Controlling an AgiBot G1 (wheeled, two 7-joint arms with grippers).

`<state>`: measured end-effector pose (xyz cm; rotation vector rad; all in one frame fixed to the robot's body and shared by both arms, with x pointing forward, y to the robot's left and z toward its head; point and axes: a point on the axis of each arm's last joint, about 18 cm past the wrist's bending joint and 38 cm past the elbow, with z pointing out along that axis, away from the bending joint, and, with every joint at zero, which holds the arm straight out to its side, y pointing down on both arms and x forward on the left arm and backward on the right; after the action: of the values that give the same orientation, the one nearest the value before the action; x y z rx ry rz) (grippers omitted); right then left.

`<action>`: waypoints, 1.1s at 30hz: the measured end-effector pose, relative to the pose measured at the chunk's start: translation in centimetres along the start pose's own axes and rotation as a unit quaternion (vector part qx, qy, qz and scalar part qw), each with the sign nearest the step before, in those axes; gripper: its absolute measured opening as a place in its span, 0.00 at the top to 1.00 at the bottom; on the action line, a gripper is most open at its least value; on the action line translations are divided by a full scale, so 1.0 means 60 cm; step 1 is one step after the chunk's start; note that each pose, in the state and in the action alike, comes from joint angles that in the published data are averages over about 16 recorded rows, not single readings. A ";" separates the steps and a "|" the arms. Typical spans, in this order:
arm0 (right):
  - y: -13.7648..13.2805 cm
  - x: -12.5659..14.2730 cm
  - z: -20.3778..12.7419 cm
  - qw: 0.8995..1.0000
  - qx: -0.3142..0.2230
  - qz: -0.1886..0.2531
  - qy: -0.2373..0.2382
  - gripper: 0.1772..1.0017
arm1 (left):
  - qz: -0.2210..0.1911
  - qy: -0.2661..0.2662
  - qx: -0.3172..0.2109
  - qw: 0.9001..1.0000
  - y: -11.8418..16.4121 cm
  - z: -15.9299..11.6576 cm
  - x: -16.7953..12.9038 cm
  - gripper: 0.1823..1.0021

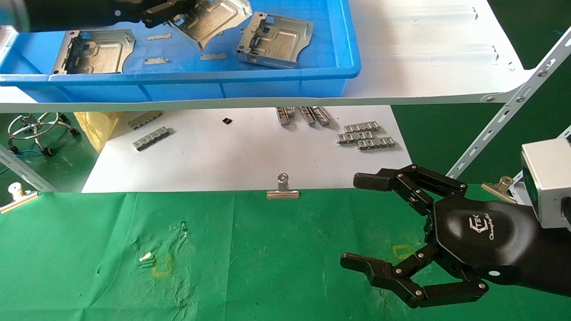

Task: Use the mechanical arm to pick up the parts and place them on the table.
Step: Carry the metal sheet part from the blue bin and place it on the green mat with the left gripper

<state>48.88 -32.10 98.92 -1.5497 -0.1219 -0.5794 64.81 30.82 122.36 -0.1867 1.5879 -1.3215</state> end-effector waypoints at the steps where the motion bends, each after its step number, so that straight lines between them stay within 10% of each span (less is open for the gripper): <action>1: 0.000 0.000 0.000 1.000 0.000 0.000 0.000 0.02 | 0.004 0.011 0.006 1.000 -0.003 -0.005 0.005 0.89; 20: 0.000 0.000 0.000 1.000 0.000 0.000 0.000 0.00 | 0.139 0.173 0.095 0.970 0.015 -0.098 0.105 0.89; 33: 0.000 0.000 0.000 1.000 0.000 0.000 0.000 0.00 | 0.236 0.249 0.045 0.938 0.146 -0.148 0.191 0.89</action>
<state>48.88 -32.10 98.92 -1.5497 -0.1219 -0.5794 56.68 32.36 107.56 0.6001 1.8300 -1.0998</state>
